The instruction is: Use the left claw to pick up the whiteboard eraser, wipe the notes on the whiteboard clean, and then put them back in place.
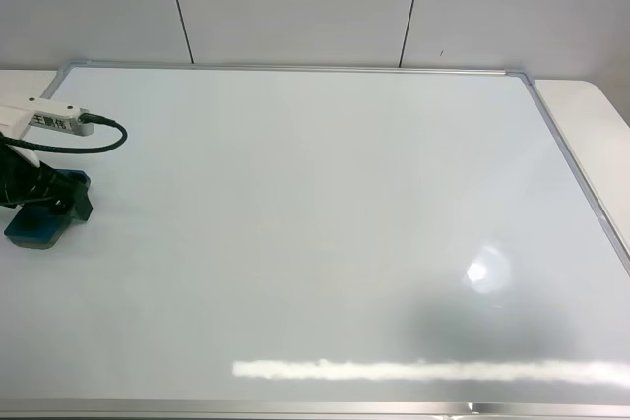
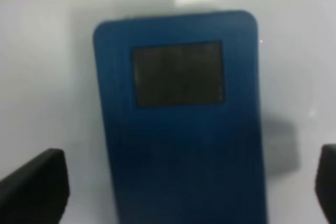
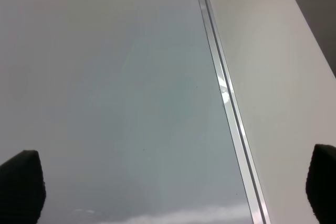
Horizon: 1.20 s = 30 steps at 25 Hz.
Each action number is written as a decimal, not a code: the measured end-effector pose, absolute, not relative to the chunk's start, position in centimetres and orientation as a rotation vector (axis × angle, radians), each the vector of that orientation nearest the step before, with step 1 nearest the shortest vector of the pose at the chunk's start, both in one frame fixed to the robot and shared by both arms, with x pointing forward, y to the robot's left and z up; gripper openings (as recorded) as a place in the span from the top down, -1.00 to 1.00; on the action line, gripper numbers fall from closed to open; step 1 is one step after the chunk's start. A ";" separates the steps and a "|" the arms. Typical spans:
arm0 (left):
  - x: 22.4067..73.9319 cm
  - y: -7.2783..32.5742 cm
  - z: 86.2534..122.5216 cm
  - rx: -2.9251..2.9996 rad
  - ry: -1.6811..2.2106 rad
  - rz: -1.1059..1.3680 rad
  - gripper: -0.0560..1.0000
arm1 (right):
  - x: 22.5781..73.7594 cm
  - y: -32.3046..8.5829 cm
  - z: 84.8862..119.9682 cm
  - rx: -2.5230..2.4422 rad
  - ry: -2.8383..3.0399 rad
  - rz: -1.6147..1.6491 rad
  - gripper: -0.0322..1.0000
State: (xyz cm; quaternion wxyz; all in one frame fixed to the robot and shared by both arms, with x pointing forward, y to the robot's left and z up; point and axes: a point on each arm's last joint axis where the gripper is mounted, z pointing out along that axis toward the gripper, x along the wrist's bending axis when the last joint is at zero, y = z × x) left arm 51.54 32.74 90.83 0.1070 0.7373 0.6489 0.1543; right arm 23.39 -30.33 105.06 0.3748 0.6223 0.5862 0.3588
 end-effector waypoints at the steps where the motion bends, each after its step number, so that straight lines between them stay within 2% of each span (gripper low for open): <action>1: 51.5 32.7 90.8 2.173 1.909 0.455 -0.94 | 23.4 -30.3 105.1 1.593 1.501 0.918 -0.98; 18: 51.5 32.7 91.3 2.126 1.940 0.464 -0.98 | 23.4 -30.3 105.1 1.593 1.501 0.918 -0.98; 24: 50.9 32.7 94.2 2.081 1.900 0.548 -0.98 | 23.4 -30.3 105.1 1.593 1.501 0.918 -0.98; 30: 48.5 32.6 99.3 2.018 1.847 0.660 -0.98 | 23.4 -30.3 105.1 1.593 1.501 0.918 -0.98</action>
